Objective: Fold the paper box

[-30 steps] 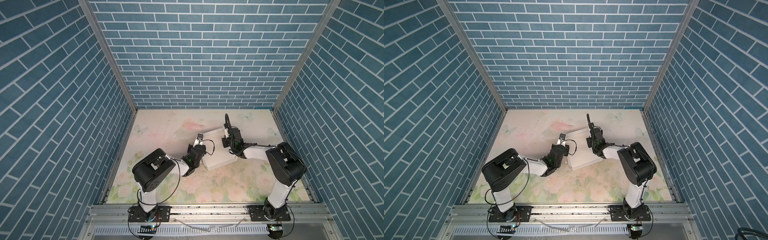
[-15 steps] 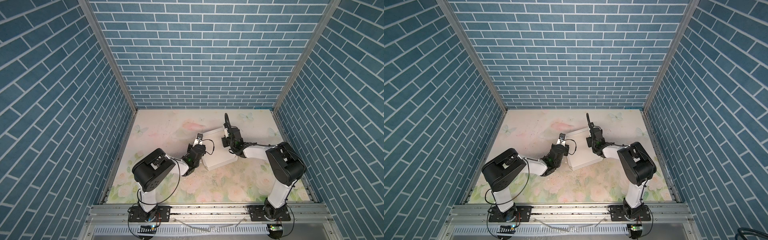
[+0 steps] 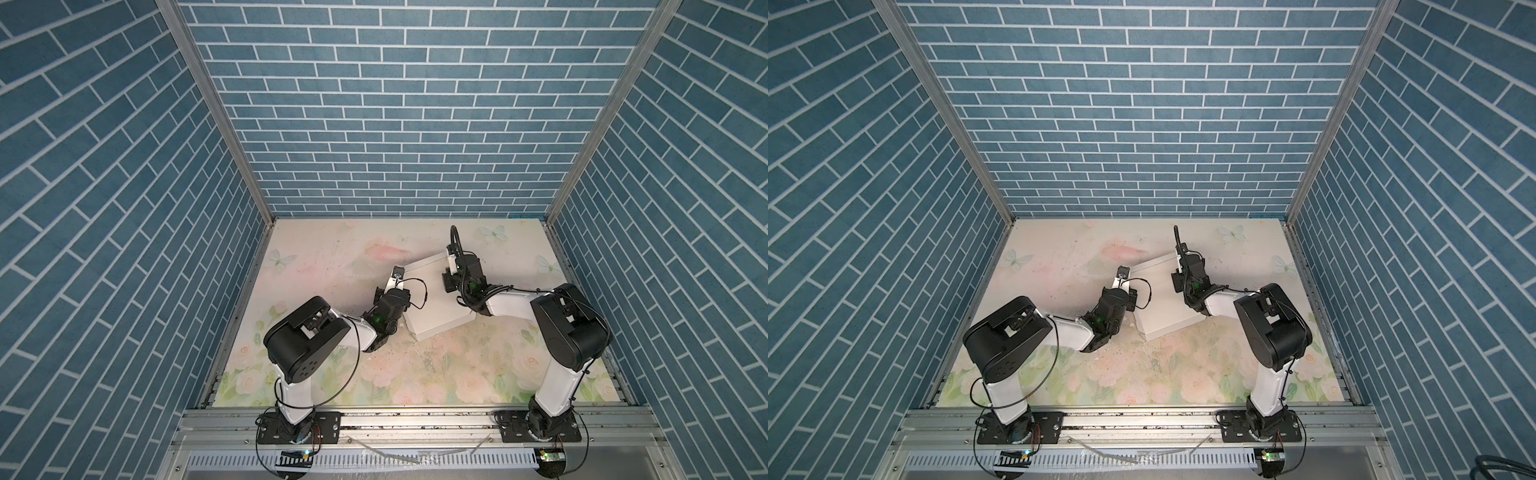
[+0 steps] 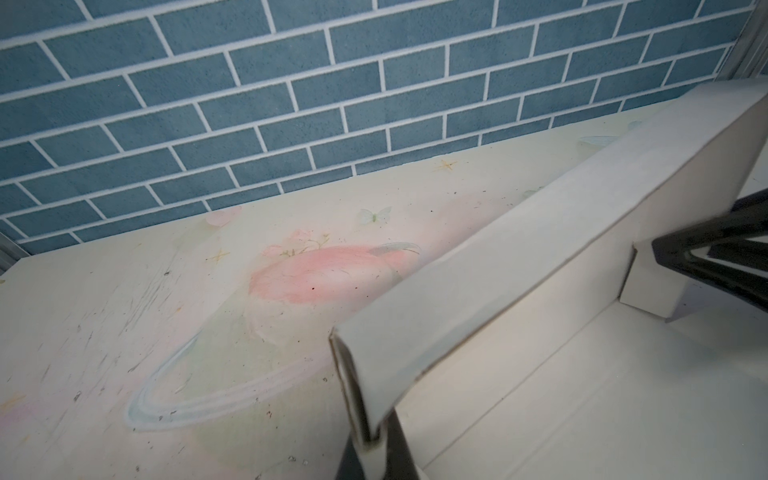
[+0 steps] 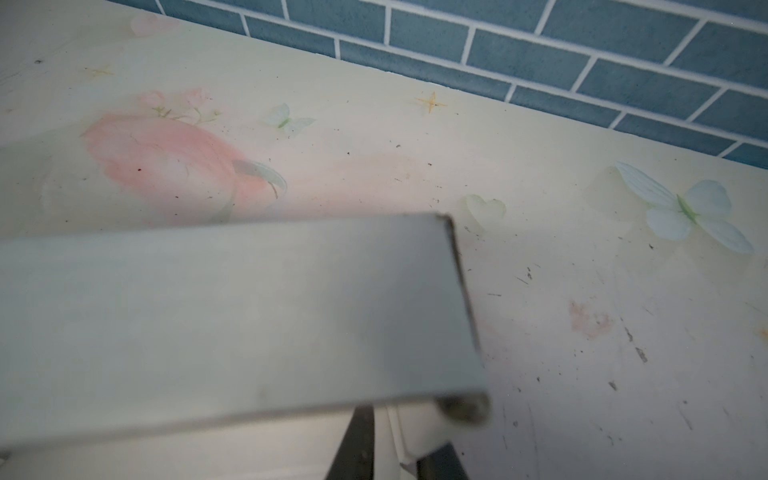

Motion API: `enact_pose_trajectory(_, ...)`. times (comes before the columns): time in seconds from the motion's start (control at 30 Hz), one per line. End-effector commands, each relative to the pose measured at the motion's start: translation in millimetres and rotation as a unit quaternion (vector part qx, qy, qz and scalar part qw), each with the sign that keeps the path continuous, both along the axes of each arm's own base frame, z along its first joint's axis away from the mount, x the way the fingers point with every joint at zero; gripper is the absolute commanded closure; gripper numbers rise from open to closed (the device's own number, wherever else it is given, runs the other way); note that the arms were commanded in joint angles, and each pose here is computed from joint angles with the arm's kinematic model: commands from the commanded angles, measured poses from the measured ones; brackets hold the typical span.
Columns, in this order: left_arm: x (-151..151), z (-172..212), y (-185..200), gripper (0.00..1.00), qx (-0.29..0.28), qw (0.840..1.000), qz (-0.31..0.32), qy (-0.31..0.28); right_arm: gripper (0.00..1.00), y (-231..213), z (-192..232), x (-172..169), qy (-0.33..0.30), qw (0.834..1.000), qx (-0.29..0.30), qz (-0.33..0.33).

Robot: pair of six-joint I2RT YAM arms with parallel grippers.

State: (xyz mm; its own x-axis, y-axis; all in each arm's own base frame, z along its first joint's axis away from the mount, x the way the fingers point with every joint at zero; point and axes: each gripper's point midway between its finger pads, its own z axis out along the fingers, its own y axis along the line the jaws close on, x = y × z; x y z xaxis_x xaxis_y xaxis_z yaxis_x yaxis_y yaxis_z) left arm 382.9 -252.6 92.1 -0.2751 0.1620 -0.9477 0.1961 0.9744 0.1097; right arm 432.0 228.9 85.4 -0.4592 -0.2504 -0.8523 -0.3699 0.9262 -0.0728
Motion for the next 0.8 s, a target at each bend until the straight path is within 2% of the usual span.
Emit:
enact_pose_trajectory(0.0, -35, -83, 6, 1.0, 0.086, 0.987, -0.06, 0.124, 0.82, 13, 11, 0, -0.034, 0.999, 0.019, 0.02)
enact_pose_trajectory(0.17, -35, -81, 5, 1.0, 0.082, 0.987, -0.062, 0.122, 0.94, 10, 13, -2, -0.042, 0.999, 0.023, 0.015)
enact_pose_trajectory(0.4, -36, -76, 8, 1.0, 0.076, 0.988, -0.06, 0.118, 1.0, 12, 23, 2, -0.056, 0.997, 0.049, 0.006)
enact_pose_trajectory(0.7, -42, -59, 12, 1.0, 0.055, 0.99, -0.056, 0.119, 1.0, 10, 32, -2, -0.05, 0.996, 0.076, -0.014)
enact_pose_trajectory(0.77, -43, -52, 12, 1.0, 0.047, 0.99, -0.056, 0.12, 0.95, 9, 33, -6, -0.045, 0.996, 0.081, -0.015)
